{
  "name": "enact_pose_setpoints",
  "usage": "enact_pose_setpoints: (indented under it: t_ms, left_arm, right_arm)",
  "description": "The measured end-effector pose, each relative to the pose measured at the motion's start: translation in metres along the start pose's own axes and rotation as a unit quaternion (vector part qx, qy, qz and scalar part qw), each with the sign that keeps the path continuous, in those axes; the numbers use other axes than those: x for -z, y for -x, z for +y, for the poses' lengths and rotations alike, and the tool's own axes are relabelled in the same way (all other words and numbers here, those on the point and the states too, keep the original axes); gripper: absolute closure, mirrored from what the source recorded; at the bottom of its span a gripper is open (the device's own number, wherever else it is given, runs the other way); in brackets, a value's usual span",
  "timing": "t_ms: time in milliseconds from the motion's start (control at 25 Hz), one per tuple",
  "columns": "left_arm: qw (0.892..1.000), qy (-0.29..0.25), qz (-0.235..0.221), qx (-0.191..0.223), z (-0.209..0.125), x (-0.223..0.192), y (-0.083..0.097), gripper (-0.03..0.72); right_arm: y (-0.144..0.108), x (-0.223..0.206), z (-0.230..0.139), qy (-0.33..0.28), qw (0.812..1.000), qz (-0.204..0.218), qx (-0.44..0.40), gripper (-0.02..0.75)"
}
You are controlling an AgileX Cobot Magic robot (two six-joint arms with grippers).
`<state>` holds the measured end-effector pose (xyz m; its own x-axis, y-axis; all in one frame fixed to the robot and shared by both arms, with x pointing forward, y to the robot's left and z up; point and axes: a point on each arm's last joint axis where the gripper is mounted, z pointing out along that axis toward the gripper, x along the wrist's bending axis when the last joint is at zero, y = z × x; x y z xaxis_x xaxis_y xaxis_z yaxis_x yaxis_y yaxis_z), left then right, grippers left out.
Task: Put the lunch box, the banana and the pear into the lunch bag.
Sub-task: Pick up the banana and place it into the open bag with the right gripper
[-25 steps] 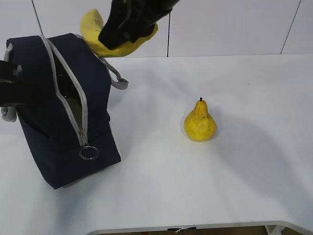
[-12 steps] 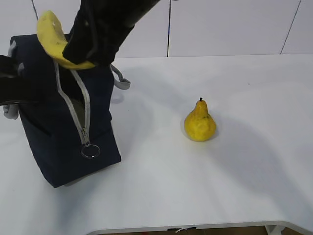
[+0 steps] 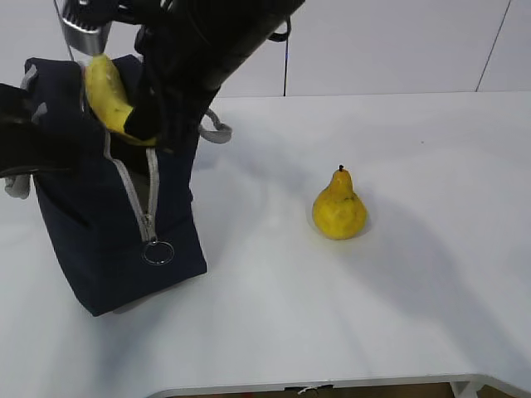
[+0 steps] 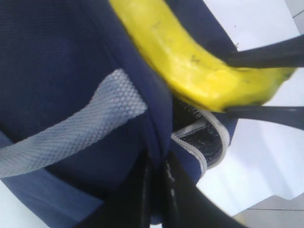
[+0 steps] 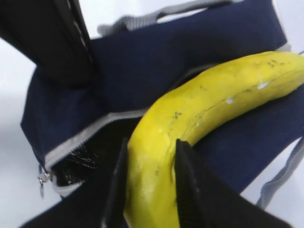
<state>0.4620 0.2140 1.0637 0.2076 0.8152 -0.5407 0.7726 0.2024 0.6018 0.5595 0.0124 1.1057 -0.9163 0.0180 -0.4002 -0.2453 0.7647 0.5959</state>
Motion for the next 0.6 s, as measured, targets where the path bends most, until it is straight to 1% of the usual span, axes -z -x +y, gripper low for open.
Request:
enact_pose_setpoints:
  t_ms: [120,320,480,600]
  left_arm:
    - [1.000,0.001,-0.002,0.003,0.000,0.000,0.000,0.703]
    - [1.000,0.001,-0.002,0.003,0.000,0.000,0.000,0.703]
    - [1.000,0.000,-0.002,0.003,0.000,0.000,0.000,0.703]
    - [1.000,-0.001,-0.003,0.003,0.000,0.000,0.000,0.703]
  right_arm:
    - [0.000,-0.005,-0.003,-0.009,1.000,0.001,0.004,0.509]
    - [-0.003,-0.006,0.000,-0.005,1.000,0.004,0.006,0.509]
    - [-0.010,-0.013,0.005,-0.004,1.000,0.014,0.013,0.509]
    - [-0.016,-0.027,0.004,-0.009,0.999,0.029,0.014,0.509]
